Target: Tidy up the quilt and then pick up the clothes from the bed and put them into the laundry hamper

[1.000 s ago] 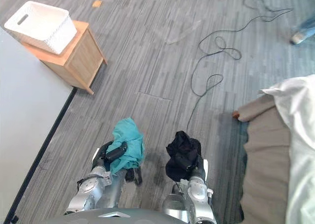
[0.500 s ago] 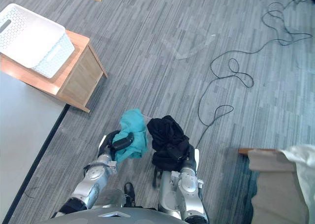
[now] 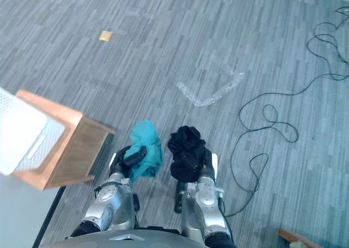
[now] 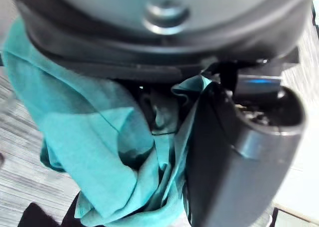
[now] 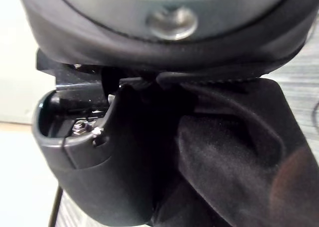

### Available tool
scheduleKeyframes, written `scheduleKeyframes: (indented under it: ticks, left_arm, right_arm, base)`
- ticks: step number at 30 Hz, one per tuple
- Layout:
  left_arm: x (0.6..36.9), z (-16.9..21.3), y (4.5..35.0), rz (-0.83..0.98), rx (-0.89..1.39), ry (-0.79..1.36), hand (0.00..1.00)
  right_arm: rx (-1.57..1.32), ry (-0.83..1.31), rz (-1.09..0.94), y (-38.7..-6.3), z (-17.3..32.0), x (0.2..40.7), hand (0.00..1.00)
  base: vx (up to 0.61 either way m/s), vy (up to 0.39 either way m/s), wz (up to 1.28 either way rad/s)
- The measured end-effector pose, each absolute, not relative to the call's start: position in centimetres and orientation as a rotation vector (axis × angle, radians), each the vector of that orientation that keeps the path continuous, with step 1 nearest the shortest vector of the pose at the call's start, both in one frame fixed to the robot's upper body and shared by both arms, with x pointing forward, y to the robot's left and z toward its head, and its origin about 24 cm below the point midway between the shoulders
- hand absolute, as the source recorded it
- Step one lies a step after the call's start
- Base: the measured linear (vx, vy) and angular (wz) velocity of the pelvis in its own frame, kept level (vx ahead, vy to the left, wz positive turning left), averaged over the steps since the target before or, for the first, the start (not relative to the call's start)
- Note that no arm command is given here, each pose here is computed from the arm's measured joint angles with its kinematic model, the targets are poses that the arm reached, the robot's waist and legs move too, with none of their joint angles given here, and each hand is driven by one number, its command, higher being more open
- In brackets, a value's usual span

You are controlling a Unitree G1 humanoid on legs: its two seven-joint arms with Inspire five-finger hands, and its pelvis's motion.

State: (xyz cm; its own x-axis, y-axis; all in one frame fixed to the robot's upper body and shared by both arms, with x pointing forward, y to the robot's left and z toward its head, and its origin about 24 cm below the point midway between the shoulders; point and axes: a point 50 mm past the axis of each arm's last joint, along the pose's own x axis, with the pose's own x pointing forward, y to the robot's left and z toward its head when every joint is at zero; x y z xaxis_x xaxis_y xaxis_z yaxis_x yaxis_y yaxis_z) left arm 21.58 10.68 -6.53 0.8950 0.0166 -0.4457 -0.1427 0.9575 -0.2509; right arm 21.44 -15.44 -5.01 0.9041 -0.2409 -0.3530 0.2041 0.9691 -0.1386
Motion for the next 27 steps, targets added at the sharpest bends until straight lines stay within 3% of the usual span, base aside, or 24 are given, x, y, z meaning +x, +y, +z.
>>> scheduleKeyframes:
  ticks: [6,8,16,20,27]
  left_arm:
    - [21.6,-6.7,10.3,0.097,-0.315,0.473,0.0]
    - [21.0,-7.1,12.3,0.226,-0.392,0.48,0.0]
    - [18.1,-9.5,13.0,0.353,-0.448,0.616,0.0]
    - [17.6,-9.8,13.0,0.36,-0.44,0.632,0.0]
    - [15.6,-10.3,12.8,0.395,-0.504,0.666,0.0]
  right_arm:
    - [-0.099,0.395,-0.227,-15.0,-5.3,21.5,0.0]
    - [-0.106,0.415,-0.203,-14.0,-5.5,21.4,0.0]
    - [-0.177,0.49,-0.242,-15.6,-7.0,19.1,0.0]
    - [-0.192,0.479,-0.286,-16.9,-6.8,18.6,0.0]
    - [-0.245,0.367,-0.283,-18.6,-4.4,22.6,0.0]
  base:
    - [0.77,0.111,0.0]
    - [0.78,0.099,0.45]
    - [0.69,-0.009,1.66]
    - [0.71,-0.434,2.32]
    - [0.55,-0.655,1.29]
